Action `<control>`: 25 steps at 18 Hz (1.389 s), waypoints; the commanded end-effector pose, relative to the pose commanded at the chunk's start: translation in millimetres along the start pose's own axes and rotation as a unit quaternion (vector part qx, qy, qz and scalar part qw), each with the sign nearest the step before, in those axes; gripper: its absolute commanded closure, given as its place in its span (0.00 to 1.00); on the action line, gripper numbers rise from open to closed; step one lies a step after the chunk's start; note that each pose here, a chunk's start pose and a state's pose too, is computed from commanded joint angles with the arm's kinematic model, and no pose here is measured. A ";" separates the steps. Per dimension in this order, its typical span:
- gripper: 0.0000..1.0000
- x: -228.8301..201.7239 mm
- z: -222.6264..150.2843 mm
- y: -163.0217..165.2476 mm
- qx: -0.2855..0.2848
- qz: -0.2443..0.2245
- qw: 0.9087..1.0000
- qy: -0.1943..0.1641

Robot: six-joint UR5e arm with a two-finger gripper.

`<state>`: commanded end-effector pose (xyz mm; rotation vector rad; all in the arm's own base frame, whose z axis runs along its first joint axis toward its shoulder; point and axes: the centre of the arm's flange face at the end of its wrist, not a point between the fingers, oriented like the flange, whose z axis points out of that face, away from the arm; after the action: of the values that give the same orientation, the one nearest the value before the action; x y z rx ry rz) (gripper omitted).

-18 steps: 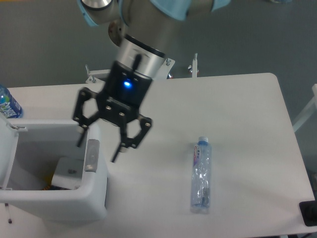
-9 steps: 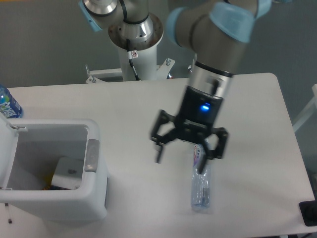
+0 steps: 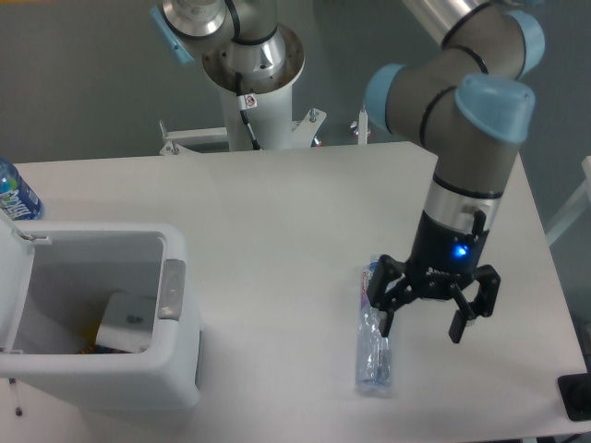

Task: Place the trash in the trash can
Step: 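Move the open gripper over the clear plastic water bottle, then lower the gripper and close it around the bottle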

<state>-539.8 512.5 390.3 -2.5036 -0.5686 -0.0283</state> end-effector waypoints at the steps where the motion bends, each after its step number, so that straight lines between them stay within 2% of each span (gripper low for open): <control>1: 0.00 -7.0 9.2 1.3 -0.010 0.000 1.000 -0.009; 6: 0.00 -21.8 41.8 14.4 -0.063 0.023 0.997 -0.050; 10: 0.00 -12.6 70.8 22.6 -0.106 0.058 0.992 -0.046; 13: 0.00 1.5 95.3 15.9 -0.150 0.074 0.984 -0.059; 16: 0.00 4.6 104.6 18.1 -0.190 0.071 0.978 -0.051; 21: 0.00 24.3 130.2 18.6 -0.208 0.085 0.973 -0.044; 25: 0.00 40.7 152.4 22.1 -0.237 0.106 0.964 -0.063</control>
<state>-509.1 593.3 256.5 -3.0390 -0.3717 0.0883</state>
